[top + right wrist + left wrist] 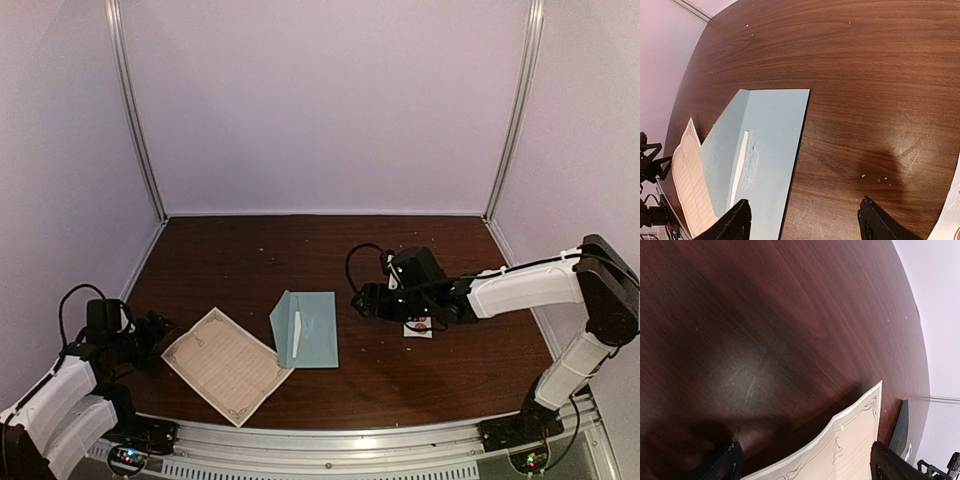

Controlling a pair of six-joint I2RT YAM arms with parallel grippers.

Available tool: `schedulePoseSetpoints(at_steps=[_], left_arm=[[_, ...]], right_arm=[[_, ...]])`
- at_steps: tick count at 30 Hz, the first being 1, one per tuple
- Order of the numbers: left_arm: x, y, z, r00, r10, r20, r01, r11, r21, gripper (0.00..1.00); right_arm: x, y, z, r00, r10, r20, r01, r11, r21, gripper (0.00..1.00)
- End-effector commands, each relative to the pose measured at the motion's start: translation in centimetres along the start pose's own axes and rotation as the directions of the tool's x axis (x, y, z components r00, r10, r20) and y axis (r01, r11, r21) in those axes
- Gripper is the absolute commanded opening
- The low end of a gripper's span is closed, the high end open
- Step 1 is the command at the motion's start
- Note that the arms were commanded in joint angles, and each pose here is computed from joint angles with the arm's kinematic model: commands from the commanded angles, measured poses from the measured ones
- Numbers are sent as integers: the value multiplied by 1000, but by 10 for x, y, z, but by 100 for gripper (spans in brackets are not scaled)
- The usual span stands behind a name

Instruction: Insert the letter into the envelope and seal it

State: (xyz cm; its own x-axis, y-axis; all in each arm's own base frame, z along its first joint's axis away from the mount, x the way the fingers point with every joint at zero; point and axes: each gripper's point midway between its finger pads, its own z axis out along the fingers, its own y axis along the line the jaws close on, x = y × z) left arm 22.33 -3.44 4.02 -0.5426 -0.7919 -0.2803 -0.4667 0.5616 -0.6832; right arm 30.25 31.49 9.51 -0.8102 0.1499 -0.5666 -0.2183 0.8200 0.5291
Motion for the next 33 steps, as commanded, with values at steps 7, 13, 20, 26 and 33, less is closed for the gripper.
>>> schedulePoseSetpoints(at_steps=[7, 13, 20, 26, 33], left_arm=[[-3, 19, -8, 996, -74, 45, 78, 993, -94, 93], [13, 7, -4, 997, -59, -48, 58, 998, -14, 74], [43, -1, 6, 976, 11, -217, -1, 999, 46, 61], [40, -8, 9, 971, 64, -229, -50, 997, 66, 32], [26, -26, 6, 977, 111, -182, -92, 990, 107, 0]], right_arm=[[-3, 2, 4, 1000, 11, 8, -11, 1000, -14, 74], [-2, 3, 8, 1000, 13, 1, -13, 1000, -18, 74], [-4, 8, 13, 1000, 11, -7, -11, 999, -33, 74], [-7, 9, 12, 1000, 12, -2, -12, 999, -31, 74], [-11, 9, 7, 1000, 10, 13, -10, 1000, -19, 74]])
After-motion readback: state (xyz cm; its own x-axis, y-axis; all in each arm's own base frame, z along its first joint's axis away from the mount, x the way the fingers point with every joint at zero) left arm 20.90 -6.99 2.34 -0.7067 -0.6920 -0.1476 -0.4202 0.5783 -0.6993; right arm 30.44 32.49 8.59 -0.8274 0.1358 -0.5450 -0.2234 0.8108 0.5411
